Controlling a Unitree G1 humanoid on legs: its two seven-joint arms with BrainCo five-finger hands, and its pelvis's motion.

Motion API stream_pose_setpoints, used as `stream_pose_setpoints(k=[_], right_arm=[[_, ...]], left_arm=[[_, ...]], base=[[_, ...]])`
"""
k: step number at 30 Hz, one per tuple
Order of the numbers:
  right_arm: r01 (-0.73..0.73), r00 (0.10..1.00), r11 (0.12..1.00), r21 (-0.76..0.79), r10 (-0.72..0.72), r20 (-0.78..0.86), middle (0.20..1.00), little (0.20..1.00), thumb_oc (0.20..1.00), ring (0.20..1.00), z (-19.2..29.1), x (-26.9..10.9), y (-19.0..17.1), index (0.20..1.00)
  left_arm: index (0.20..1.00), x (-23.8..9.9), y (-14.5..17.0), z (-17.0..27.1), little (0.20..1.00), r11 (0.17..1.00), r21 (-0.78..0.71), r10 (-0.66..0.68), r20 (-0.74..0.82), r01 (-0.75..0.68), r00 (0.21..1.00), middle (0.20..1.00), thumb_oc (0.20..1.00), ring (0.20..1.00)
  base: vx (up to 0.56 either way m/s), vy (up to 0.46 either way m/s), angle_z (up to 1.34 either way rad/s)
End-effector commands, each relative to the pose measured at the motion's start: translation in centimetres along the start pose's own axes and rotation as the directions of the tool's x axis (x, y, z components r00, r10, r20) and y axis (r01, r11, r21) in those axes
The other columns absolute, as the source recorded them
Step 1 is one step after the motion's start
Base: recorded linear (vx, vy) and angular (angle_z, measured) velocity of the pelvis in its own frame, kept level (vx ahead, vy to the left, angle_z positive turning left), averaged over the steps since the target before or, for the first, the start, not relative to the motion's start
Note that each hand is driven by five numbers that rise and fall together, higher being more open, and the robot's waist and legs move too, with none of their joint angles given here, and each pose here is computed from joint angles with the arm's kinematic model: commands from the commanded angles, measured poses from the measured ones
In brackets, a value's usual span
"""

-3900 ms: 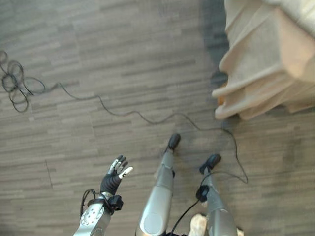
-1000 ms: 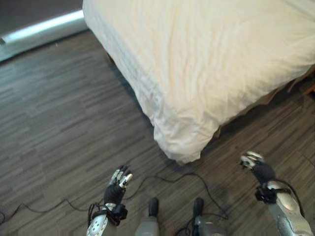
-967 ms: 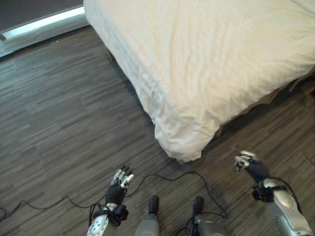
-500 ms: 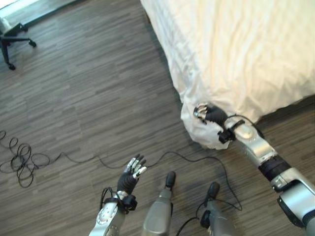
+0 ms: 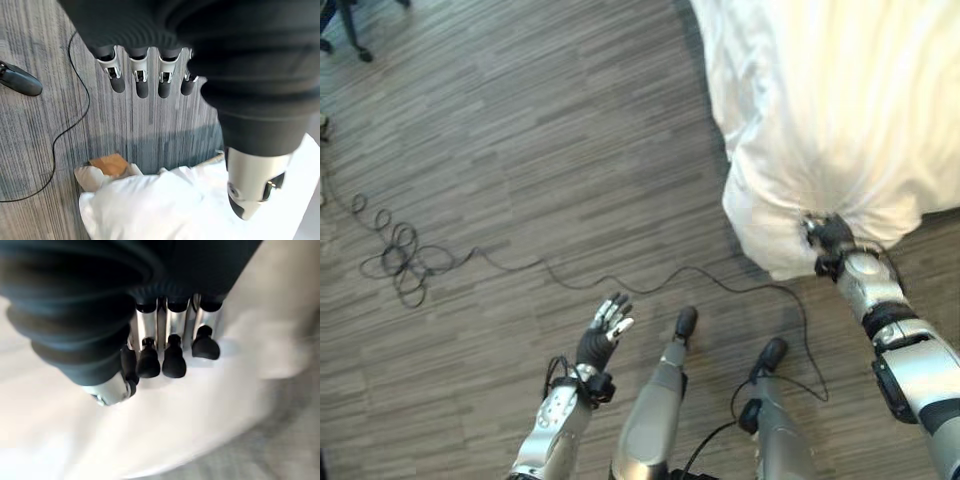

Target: Making the bed.

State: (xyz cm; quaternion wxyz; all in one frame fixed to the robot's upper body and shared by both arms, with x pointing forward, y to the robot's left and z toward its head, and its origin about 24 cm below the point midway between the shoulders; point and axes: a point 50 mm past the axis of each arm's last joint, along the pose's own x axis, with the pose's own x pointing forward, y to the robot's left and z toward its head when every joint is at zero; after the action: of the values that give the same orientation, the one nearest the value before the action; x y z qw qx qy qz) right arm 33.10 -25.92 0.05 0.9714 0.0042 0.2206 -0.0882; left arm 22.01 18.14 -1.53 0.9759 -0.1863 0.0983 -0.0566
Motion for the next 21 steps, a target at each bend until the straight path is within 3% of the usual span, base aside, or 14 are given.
stream_pose_setpoints(k=[1,3,6,7,8,12,13,14,16,18,21], right_arm=[[0.000,0.986,0.990,-0.140,-0.024,-0.168,0.200,0.200,0.200,0.200,-5.1,-1.4,-1.6,0.200],[0.066,0.945,0.993,-0.093,-0.093,-0.315,0.200,0.200,0.200,0.200,-11.0,-4.1,-3.3,0.200],[0.116,0.920,0.990,-0.078,-0.137,-0.367,0.200,0.200,0.200,0.200,-13.3,-5.7,-4.7,0.200],[0.205,0.902,0.979,-0.014,-0.195,-0.385,0.200,0.200,0.200,0.200,-14.6,-7.0,-6.1,0.200],[0.205,0.902,0.979,-0.014,-0.195,-0.384,0.200,0.200,0.200,0.200,-14.6,-7.0,-6.1,0.200],[0.452,0.880,0.866,0.216,-0.393,-0.267,0.200,0.200,0.200,0.200,-15.2,-9.3,-8.5,0.200],[0.469,0.877,0.848,0.248,-0.413,-0.247,0.573,0.573,0.573,0.573,-15.4,-9.9,-8.6,0.573],[0.498,0.866,0.818,0.289,-0.452,-0.213,1.000,1.000,1.000,1.000,-15.3,-10.5,-8.7,1.000],[0.482,0.873,0.807,0.340,-0.474,-0.113,1.000,1.000,1.000,1.000,-14.3,-11.4,-8.4,1.000],[0.400,0.904,0.868,0.295,-0.427,0.029,1.000,1.000,1.000,1.000,-12.2,-12.0,-7.0,1.000],[0.350,0.914,0.889,0.296,-0.393,0.101,1.000,1.000,1.000,1.000,-10.9,-11.9,-5.6,1.000]], left_arm=[[1.000,-0.3,-0.8,0.4,1.000,1.000,-0.003,-0.028,0.040,0.028,0.999,1.000,1.000,1.000],[1.000,-0.3,-0.4,0.7,1.000,1.000,-0.018,-0.001,0.059,0.002,0.998,1.000,1.000,1.000],[1.000,-0.3,-0.3,0.7,1.000,1.000,-0.011,0.007,0.061,-0.007,0.998,1.000,1.000,1.000],[1.000,-0.3,-0.1,0.9,1.000,1.000,-0.002,0.019,0.071,-0.019,0.997,1.000,1.000,1.000],[1.000,-0.3,-0.1,0.9,1.000,1.000,-0.002,0.018,0.071,-0.018,0.997,1.000,1.000,1.000],[1.000,-0.3,1.3,1.0,1.000,0.994,0.027,0.102,0.081,-0.104,0.992,1.000,1.000,1.000],[1.000,-0.5,1.8,0.9,1.000,0.990,0.024,0.134,0.079,-0.137,0.988,1.000,1.000,1.000],[1.000,-0.6,2.0,0.6,1.000,0.987,0.023,0.154,0.071,-0.156,0.985,1.000,1.000,1.000],[1.000,-0.9,2.5,0.0,1.000,0.979,0.016,0.200,0.050,-0.201,0.978,1.000,1.000,1.000],[1.000,-1.3,2.8,-1.0,1.000,0.974,0.042,0.224,0.012,-0.225,0.974,1.000,1.000,1.000],[1.000,-1.4,2.6,-1.4,1.000,0.974,0.057,0.221,0.001,-0.221,0.975,1.000,1.000,1.000]], base=[[0.05,0.017,-0.07],[0.05,0.031,-0.12],[0.04,0.012,-0.20],[0.05,0.005,-0.21],[0.07,-0.002,-0.30],[0.11,-0.001,-0.21],[0.17,0.005,-0.17],[0.19,0.008,-0.04],[0.18,0.021,-0.05],[0.16,0.033,-0.01],[0.08,0.025,-0.10]])
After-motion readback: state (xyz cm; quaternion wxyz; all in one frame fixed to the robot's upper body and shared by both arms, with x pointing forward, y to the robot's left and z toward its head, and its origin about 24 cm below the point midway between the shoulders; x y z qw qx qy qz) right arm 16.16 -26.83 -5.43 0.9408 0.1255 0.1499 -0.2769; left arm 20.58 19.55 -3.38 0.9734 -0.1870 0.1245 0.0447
